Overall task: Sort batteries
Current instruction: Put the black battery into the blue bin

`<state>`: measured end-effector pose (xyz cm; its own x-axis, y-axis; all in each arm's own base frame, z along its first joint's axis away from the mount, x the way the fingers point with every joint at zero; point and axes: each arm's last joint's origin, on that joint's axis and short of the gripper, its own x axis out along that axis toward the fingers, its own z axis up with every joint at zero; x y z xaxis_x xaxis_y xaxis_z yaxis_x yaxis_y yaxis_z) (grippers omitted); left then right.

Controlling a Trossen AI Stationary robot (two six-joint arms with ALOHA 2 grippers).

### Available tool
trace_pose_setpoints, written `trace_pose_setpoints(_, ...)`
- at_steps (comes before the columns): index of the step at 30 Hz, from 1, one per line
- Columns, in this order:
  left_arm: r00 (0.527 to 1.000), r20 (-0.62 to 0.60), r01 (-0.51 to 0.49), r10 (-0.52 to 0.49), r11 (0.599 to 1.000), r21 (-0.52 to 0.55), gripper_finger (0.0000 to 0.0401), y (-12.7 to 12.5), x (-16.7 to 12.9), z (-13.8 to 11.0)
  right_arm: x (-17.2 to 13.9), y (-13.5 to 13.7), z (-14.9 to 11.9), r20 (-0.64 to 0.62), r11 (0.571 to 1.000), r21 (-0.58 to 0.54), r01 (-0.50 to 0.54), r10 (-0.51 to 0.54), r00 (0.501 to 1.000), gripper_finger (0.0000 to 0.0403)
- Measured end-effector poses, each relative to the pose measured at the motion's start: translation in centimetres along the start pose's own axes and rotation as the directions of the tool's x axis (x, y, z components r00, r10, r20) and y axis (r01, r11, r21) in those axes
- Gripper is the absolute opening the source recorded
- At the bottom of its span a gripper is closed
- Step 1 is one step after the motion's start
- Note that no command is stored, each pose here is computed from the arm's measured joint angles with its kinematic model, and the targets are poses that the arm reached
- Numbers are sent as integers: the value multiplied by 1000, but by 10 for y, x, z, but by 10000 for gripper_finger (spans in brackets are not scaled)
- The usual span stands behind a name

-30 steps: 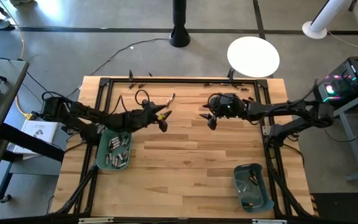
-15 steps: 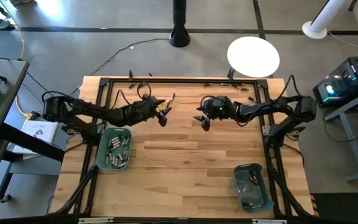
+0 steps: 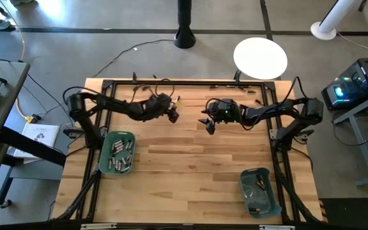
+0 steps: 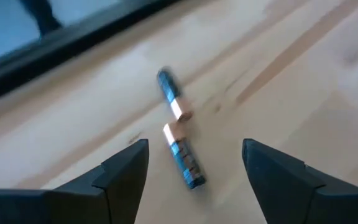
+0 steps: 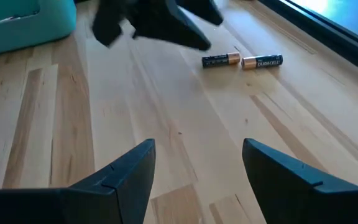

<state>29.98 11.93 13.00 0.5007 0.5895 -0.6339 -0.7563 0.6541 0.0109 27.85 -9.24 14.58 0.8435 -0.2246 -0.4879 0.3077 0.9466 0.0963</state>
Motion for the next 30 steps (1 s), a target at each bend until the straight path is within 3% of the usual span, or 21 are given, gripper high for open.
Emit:
trace_pose_setpoints(11,990,-138,1,-3,1000,-12,205,3,30,-10,0,0,0,1,1000,-7,0,0,1000,236)
trace_pose_setpoints(22,984,-176,17,-4,997,69,33,2,28,-13,0,0,-1,-9,1000,24,0,1,1000,236)
trace_pose_setpoints(26,984,-178,6,16,992,126,32,-4,19,-17,0,3,-4,-46,1000,23,-13,14,999,236)
trace_pose_setpoints(30,984,-176,52,-21,983,176,32,-15,0,-26,0,14,-8,-74,995,-34,-88,86,994,236)
